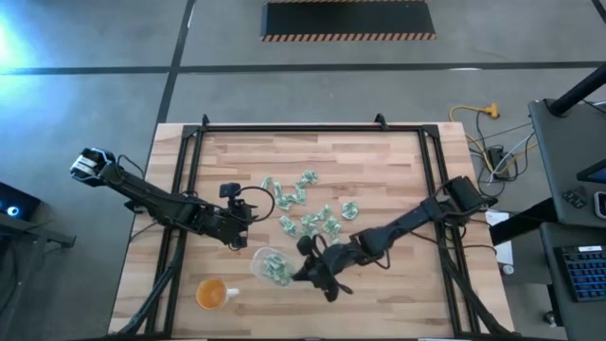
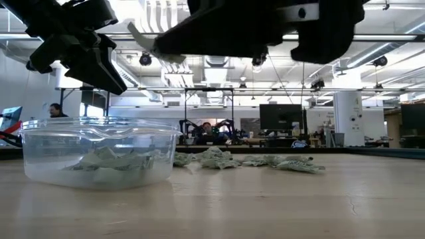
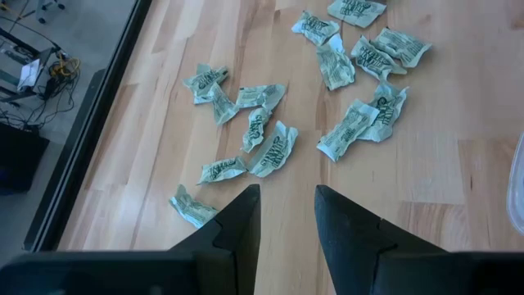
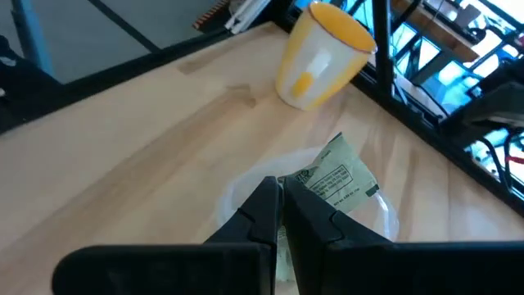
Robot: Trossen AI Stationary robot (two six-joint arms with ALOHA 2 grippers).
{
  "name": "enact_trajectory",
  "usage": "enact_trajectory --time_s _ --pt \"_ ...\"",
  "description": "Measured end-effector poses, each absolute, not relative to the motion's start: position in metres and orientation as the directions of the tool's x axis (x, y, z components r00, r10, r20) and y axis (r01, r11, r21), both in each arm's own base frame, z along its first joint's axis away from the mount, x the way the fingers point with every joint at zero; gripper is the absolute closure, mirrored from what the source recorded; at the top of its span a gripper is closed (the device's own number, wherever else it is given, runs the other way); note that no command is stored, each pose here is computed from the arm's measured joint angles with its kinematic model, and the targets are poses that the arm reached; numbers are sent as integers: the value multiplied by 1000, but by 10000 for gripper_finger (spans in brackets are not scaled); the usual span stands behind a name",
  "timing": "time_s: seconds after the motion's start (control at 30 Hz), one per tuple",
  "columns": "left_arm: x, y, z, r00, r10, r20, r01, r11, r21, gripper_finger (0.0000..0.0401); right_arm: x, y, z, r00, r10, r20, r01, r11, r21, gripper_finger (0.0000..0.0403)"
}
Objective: Pick and place Stevia / Truvia into bins
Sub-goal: Put the stevia packet into the transparent container
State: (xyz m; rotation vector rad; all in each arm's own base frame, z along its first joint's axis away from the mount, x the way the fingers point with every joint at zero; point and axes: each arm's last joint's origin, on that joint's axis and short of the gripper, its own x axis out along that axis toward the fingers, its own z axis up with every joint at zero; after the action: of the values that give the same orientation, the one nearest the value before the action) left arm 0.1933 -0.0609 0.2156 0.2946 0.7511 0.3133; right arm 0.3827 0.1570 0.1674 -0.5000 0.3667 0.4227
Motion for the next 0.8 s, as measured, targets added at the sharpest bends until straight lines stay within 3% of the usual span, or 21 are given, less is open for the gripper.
enact_trajectory --time_s 0.8 --pt "193 -61 216 689 381 -617 -172 913 371 300 408 133 150 874 268 -405 -415 845 -337 394"
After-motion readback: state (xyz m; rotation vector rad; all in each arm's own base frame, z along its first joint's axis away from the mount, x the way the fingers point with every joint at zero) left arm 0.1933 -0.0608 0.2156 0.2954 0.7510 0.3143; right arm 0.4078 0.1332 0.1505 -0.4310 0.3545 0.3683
